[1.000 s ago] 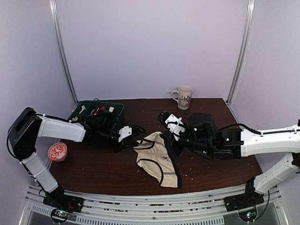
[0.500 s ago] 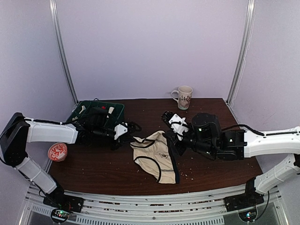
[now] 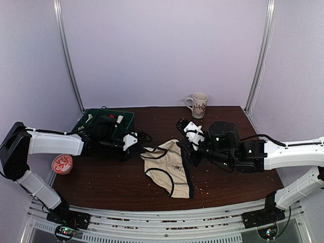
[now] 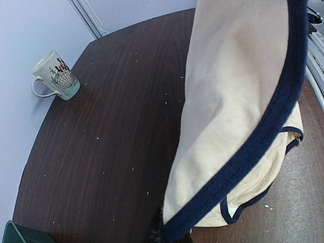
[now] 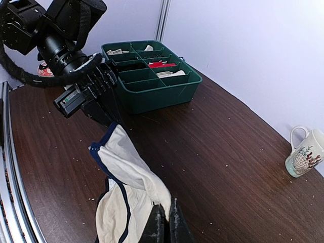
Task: Roll the underwear
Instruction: Flatten out the underwear at the center of the board.
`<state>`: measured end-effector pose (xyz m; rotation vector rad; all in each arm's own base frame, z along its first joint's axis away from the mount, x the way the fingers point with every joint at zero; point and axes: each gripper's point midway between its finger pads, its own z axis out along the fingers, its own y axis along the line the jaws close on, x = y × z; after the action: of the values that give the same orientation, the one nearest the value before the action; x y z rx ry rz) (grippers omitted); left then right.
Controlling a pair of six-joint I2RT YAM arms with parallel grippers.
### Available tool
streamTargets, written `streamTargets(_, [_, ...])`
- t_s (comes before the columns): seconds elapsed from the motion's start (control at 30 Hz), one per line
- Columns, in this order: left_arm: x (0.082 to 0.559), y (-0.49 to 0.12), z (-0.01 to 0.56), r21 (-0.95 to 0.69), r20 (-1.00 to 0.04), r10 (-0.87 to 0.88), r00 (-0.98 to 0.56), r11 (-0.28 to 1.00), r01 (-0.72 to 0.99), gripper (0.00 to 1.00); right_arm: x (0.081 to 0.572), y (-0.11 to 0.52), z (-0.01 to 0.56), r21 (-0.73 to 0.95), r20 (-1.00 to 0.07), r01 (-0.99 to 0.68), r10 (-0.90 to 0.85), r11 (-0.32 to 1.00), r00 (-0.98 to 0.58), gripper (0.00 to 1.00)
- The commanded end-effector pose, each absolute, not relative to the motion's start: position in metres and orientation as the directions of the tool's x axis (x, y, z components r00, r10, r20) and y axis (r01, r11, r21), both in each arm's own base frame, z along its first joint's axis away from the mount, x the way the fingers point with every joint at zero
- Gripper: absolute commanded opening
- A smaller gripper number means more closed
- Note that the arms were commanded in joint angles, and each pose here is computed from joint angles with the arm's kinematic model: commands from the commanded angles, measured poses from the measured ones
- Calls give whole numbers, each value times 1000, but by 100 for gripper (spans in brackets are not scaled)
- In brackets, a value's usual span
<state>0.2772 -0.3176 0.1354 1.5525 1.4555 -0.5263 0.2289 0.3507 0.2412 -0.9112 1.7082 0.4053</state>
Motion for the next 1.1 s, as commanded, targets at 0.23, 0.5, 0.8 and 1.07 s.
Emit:
streamTargets(0.23, [252,-316,170,372,-827,471,307,49,927,3,196,362,258,-123,-951,-863,-308,491,-40,0])
streamTargets(0.5, [222,-313,190,377,-838,403,367,-59,924,3,158,369,282,-98,-970,-936,-243,337,14,0])
streamTargets(0.8, [174,-296,230,473,-828,265,494,-141,870,3,106,370,304,-147,-975,-971,-196,191,109,0])
streamTargets(1.07, [202,-301,220,440,-835,346,427,-46,897,6,167,365,275,-176,-958,-858,-283,482,38,0])
